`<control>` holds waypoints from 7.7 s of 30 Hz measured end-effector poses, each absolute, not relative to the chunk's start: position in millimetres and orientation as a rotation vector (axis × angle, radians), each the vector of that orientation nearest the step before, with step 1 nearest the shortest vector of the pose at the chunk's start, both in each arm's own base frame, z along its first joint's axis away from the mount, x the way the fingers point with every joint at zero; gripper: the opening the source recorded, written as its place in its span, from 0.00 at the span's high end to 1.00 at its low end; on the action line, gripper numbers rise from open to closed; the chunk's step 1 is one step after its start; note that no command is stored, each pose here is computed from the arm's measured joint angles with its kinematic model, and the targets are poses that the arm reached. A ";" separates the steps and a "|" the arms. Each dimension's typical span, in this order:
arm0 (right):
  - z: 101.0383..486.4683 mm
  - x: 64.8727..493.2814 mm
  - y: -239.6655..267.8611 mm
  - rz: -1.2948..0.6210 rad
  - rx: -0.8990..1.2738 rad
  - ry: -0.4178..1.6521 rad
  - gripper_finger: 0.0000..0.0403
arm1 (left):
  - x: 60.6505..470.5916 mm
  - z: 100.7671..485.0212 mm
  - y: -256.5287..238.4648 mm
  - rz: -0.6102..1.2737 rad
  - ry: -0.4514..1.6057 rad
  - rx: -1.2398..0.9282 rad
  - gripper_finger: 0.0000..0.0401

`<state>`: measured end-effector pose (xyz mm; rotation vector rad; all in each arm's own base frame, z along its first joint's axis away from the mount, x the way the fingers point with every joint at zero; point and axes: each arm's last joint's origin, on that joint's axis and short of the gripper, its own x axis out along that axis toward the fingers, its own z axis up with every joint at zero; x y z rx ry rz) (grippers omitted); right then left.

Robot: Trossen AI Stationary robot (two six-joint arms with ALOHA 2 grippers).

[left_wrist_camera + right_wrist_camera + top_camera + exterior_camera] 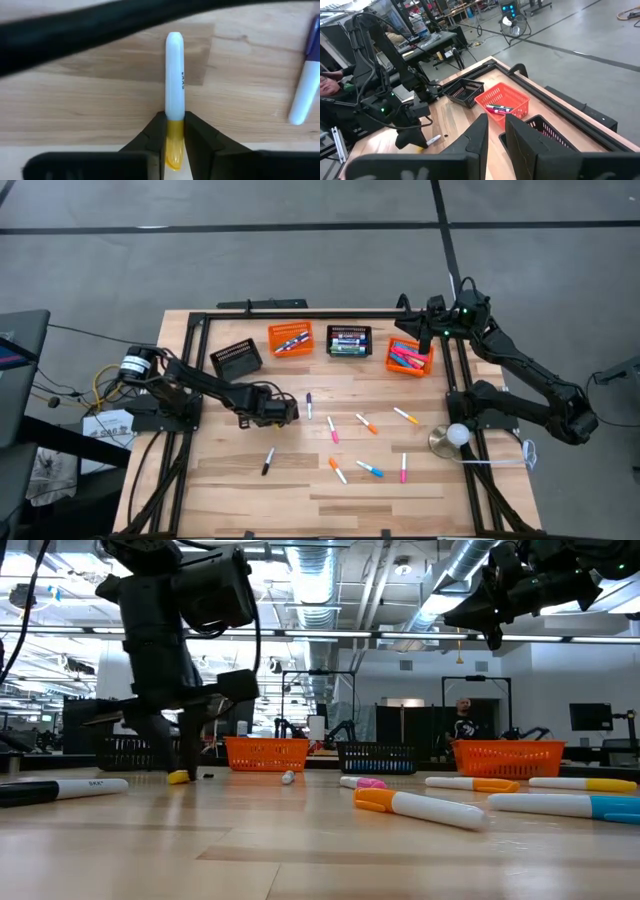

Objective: Pick & Place Markers
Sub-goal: Put the white yellow marker into the left black bin, then put the white black marker into the left black bin

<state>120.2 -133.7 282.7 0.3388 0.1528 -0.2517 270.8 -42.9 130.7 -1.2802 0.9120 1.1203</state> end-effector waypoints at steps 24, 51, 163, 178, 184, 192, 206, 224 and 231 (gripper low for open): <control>282.7 120.2 -133.7 -0.250 0.333 0.154 0.86 | 240.7 217.6 -37.3 0.657 0.835 -1.026 0.86; 282.7 120.2 -133.7 -0.252 0.333 0.153 0.86 | 217.1 234.1 -21.2 0.524 0.770 -0.803 0.86; 282.1 120.1 -133.5 -0.251 0.339 0.158 0.86 | 225.5 221.6 -36.7 0.376 0.926 -0.820 0.66; 282.1 120.1 -133.5 -0.251 0.339 0.158 0.86 | 254.0 195.5 -129.1 0.407 1.098 -1.097 0.68; 282.1 120.1 -133.5 -0.251 0.340 0.158 0.86 | 249.5 181.9 -146.1 0.497 1.158 -1.189 0.68; 282.1 120.1 -133.5 -0.248 0.340 0.158 0.86 | 251.2 176.1 -136.0 0.576 1.104 -1.181 0.68; 282.0 120.1 -133.4 -0.248 0.340 0.158 0.86 | 244.3 162.8 -128.1 0.630 1.114 -1.155 0.68; 282.1 120.1 -133.5 -0.249 0.339 0.158 0.86 | 252.0 127.5 -131.0 0.727 1.206 -1.100 0.68; 282.1 120.1 -133.5 -0.249 0.339 0.158 0.86 | 251.0 124.7 -131.8 0.721 1.256 -1.112 0.68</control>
